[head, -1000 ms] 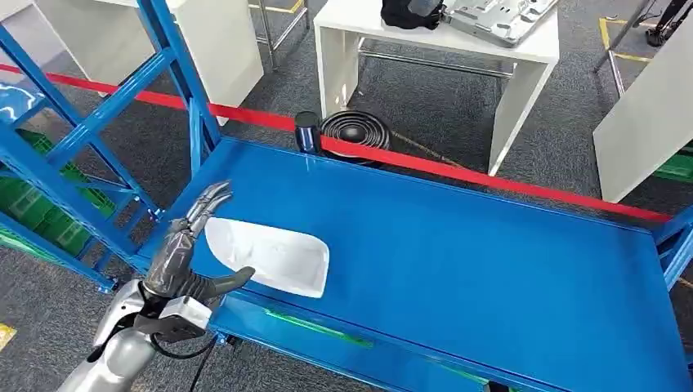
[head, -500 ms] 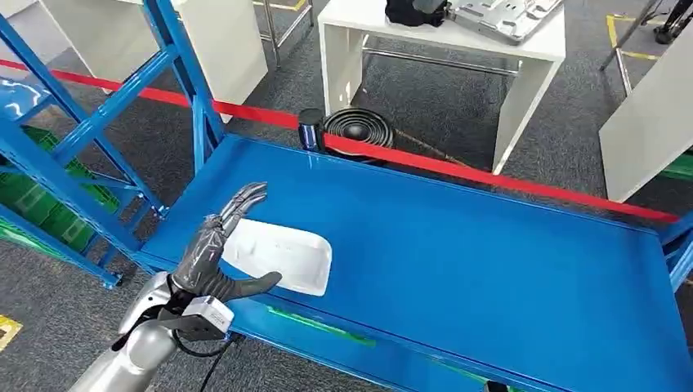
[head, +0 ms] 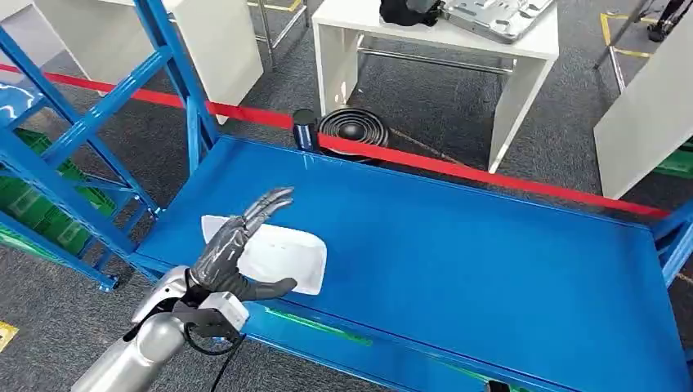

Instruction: Take the parts from the cabinet and place them on the table.

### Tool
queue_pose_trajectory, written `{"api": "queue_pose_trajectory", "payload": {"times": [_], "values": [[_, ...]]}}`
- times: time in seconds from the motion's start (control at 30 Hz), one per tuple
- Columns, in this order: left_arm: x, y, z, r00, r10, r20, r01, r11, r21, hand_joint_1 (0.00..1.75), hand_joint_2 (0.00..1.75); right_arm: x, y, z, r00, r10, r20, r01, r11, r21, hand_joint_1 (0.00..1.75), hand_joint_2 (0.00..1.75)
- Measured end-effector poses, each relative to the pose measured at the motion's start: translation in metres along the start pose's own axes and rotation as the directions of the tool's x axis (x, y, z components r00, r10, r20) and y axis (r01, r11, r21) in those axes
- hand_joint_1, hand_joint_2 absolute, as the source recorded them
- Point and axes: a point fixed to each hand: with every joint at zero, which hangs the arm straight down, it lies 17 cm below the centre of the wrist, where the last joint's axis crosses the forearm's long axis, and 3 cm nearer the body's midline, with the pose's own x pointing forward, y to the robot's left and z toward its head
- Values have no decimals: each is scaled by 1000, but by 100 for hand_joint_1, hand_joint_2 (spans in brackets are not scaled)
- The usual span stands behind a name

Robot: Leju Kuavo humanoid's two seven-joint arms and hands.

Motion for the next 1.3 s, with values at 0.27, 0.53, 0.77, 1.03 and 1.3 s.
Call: {"api": "queue_pose_trajectory", "payload": {"times": [0.27, 0.53, 0.77, 1.03, 1.3], "values": [[-13, -27, 1, 999, 16, -47, -21, 994, -111, 0, 175, -4, -6, 1, 1000, 11, -4, -11, 1000, -6, 0, 0], [-23, -40, 2, 997, -3, -71, -10, 983, -185, 0, 175, -1, -8, 0, 1000, 26, 1, -26, 1000, 2, 0, 0], [-27, -47, 5, 997, -17, -77, -1, 973, -230, 0, 175, -3, -8, 0, 1000, 28, 0, -28, 1000, 3, 0, 0], [-30, -49, 5, 996, -40, -76, 18, 963, -268, 0, 175, -1, -3, 0, 1000, 30, 4, -30, 999, 12, 0, 0], [-36, -56, 8, 995, -47, -85, 19, 952, -306, 0, 175, -1, -5, 0, 999, 40, 5, -40, 999, 11, 0, 0]]}}
